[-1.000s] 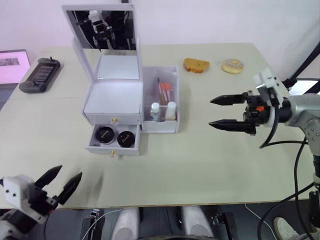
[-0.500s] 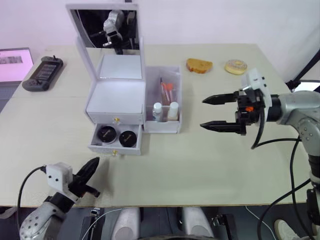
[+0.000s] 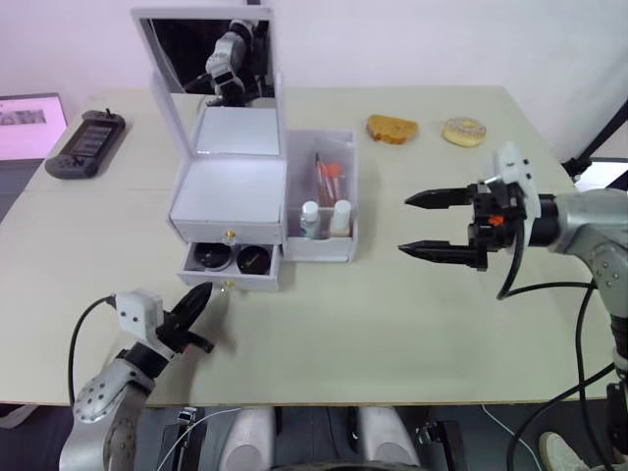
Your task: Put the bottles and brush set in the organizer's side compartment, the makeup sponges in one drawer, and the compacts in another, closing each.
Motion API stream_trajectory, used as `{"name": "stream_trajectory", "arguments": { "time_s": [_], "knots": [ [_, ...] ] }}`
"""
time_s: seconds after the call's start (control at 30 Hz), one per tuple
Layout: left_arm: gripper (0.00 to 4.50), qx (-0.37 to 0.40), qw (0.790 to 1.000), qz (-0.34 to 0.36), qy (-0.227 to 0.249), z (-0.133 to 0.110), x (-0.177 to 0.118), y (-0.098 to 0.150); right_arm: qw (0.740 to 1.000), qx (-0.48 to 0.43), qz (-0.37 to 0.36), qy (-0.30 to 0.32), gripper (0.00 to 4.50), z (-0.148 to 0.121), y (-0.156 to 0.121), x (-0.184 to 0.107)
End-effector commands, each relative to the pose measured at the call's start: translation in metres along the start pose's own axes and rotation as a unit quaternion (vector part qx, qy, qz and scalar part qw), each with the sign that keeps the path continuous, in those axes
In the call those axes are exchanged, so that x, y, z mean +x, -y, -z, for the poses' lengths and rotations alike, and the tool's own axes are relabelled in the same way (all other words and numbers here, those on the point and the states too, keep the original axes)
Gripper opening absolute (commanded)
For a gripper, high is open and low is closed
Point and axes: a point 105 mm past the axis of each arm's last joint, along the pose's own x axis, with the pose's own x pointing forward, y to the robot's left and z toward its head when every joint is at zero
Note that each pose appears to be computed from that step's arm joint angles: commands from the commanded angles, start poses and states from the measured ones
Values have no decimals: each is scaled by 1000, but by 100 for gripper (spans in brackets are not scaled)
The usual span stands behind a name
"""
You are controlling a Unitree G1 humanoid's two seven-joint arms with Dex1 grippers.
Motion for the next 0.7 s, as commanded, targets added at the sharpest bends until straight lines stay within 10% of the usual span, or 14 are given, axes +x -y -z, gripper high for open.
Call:
{"name": "stream_trajectory", "arguments": {
  "time_s": [0.03, 0.7],
  "knots": [
    [7, 13, 1000, 12, 12, -6, 10, 0, 999, -30, 13, 12, 450, -16, -2, -7],
    [7, 24, 999, 34, 35, -16, 55, -6, 998, -21, 58, 20, 450, -16, 2, -10]
  ]
}}
